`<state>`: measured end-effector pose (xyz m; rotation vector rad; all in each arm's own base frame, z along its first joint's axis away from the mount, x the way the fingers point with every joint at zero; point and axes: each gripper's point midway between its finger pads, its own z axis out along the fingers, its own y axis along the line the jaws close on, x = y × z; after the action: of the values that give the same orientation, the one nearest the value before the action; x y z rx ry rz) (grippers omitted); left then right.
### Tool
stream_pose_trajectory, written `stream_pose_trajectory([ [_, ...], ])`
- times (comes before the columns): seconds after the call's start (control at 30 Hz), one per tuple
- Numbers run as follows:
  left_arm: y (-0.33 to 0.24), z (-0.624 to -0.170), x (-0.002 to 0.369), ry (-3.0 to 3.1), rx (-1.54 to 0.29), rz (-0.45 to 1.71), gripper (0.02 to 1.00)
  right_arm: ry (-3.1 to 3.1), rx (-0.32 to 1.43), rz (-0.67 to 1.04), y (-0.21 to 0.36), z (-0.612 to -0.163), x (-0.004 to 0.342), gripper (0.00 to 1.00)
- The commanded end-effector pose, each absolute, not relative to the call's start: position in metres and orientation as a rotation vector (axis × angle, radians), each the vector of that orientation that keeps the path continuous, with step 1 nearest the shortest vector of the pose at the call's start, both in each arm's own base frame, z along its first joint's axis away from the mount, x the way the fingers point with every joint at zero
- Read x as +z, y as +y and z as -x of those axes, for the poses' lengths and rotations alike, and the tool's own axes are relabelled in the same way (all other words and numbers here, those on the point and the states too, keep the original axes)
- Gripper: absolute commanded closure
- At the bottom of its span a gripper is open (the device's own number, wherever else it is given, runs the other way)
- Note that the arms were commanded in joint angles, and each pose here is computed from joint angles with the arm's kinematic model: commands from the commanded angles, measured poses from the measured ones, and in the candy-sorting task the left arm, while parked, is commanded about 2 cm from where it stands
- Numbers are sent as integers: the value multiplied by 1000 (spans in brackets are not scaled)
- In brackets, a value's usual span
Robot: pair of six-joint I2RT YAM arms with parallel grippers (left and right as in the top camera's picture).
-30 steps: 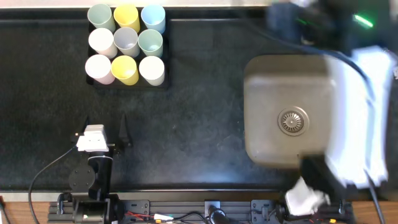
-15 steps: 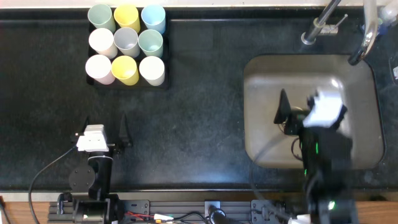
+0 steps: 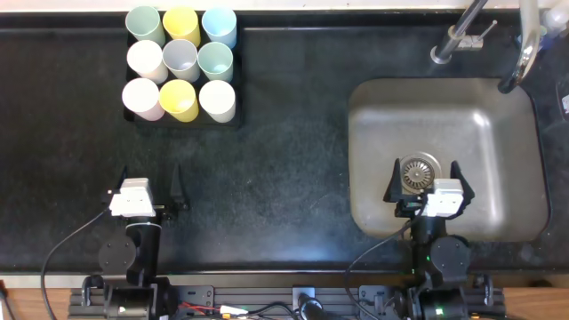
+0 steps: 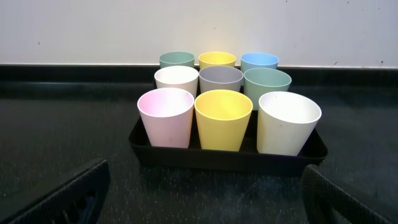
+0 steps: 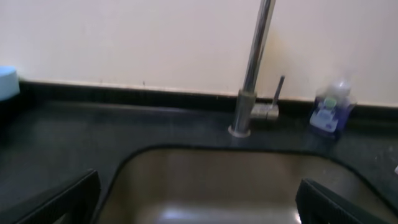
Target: Store Cups
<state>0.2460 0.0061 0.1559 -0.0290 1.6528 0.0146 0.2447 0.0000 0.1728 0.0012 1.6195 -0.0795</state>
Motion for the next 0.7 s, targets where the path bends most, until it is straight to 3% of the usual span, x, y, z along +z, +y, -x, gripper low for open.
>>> stream_pose_trajectory([
  [0.03, 5, -246, 156, 1649, 4, 36, 20, 1598, -87, -3, -1, -245, 173, 3],
  [0.7, 5, -246, 156, 1649, 4, 36, 20, 1563, -158, -81, -26, -245, 176, 5],
])
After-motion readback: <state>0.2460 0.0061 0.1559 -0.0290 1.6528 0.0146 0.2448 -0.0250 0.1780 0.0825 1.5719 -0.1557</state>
